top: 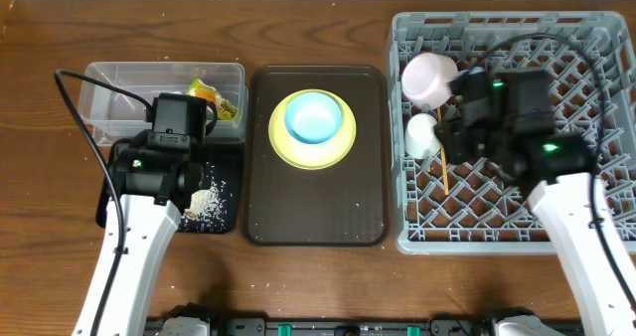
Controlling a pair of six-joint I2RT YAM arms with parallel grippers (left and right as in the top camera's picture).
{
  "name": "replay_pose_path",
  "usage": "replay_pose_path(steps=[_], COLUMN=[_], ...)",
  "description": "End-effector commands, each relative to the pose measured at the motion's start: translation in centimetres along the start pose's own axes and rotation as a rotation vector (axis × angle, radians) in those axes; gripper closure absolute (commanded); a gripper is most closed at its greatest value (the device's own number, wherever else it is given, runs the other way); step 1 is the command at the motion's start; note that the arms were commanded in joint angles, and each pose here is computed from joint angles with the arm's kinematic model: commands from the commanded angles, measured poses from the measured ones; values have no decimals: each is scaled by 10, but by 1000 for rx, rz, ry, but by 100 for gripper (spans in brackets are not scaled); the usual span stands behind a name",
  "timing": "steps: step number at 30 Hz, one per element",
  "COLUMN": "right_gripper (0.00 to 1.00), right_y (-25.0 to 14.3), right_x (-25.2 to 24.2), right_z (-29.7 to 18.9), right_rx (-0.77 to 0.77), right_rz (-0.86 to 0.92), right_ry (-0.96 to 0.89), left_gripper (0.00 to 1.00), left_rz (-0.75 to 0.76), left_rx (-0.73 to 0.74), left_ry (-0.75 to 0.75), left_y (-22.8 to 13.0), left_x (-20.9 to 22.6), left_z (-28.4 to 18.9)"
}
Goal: Sort waste into correct bins and load items into the dishwasher rack
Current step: 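Move the right gripper to the blue bowl and grip its rim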
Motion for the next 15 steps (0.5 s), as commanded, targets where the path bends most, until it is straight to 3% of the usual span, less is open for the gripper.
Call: replay_pose_path(steps=[1, 9, 15], right_gripper=[61, 56, 57], right_y=[13, 30, 45], right_x=[24, 89, 112], right_z=[-4, 12, 25], right_rx=[-41, -132, -55], right_rz=[-84, -273, -306], right_ry=[-38, -46, -27], left_gripper=[6, 6, 6], left_rz=[0, 0, -1], left_rx=[-3, -3, -4], left_ry=[14, 14, 14], left_y=[2, 2, 2], left_x=[4, 4, 4], left_z=[-1, -1, -1])
Point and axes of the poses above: each gripper's point midway between its finger pads, its own z axis out along the fingers, its own x axis along the line the jaws close on, y = z × x, the point moved 2 cm from there along -z, back along the fingers, and after that the axes turned 3 degrees about z, right-handed, at the moved point
